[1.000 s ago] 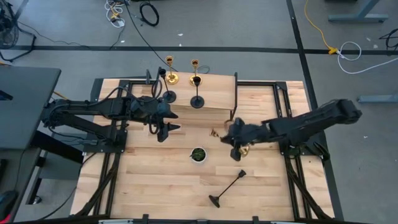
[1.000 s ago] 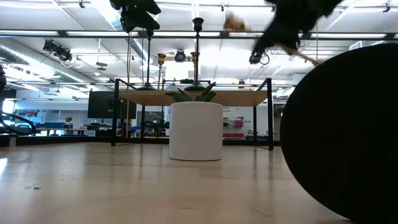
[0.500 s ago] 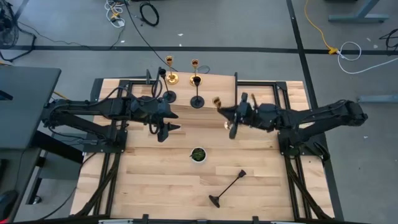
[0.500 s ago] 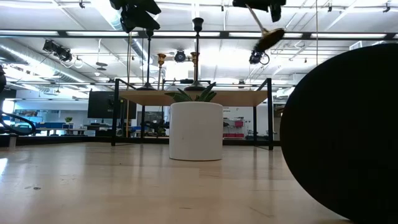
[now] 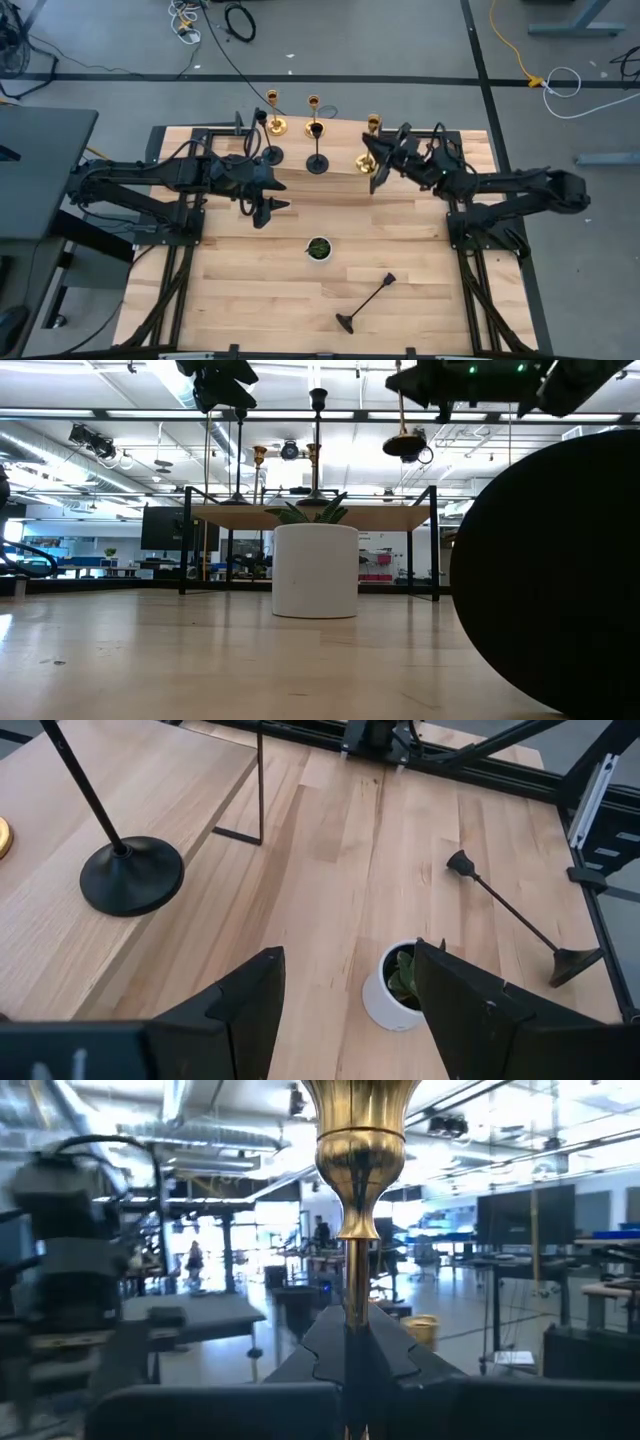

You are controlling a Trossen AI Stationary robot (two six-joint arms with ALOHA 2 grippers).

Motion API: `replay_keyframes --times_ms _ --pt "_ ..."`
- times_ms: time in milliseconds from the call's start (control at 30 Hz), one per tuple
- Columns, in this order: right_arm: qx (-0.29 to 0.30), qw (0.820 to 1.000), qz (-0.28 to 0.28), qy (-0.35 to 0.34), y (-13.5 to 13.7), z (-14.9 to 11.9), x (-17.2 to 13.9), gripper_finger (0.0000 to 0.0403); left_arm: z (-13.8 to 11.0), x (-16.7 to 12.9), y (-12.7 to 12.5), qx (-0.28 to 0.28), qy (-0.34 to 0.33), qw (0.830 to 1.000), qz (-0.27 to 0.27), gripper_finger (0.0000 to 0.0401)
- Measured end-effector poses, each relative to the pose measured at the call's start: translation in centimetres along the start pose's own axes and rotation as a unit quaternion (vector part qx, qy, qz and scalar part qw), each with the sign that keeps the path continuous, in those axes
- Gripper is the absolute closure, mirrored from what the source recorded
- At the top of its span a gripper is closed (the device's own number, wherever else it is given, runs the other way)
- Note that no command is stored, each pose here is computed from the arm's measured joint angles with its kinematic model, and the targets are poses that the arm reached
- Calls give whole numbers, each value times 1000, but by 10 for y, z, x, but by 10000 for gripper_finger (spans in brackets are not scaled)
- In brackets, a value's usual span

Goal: Pick & Place candle stick holders
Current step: Put the gold candle holder on the shelf aligned with the other gold candle holder

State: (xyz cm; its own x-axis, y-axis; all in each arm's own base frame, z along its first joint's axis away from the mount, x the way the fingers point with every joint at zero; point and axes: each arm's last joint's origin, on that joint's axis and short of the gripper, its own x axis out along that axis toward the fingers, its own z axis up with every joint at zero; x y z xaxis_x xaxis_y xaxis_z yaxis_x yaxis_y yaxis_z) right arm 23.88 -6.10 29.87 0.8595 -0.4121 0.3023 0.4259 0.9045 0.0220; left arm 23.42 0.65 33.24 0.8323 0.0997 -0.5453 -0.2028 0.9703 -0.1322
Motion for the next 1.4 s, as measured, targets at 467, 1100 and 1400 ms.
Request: replay_keyframes --times_ms 467,1100,1400 --pt "6 1000 -2 -21 -57 -38 30 398 0 0 0 0 -1 1000 0 179" --pt "-31 999 -7 -3 -107 -78 62 398 4 0 0 32 -20 999 1 179" --pt "-23 999 -24 11 -123 -90 60 399 5 0 0 32 -27 999 9 179"
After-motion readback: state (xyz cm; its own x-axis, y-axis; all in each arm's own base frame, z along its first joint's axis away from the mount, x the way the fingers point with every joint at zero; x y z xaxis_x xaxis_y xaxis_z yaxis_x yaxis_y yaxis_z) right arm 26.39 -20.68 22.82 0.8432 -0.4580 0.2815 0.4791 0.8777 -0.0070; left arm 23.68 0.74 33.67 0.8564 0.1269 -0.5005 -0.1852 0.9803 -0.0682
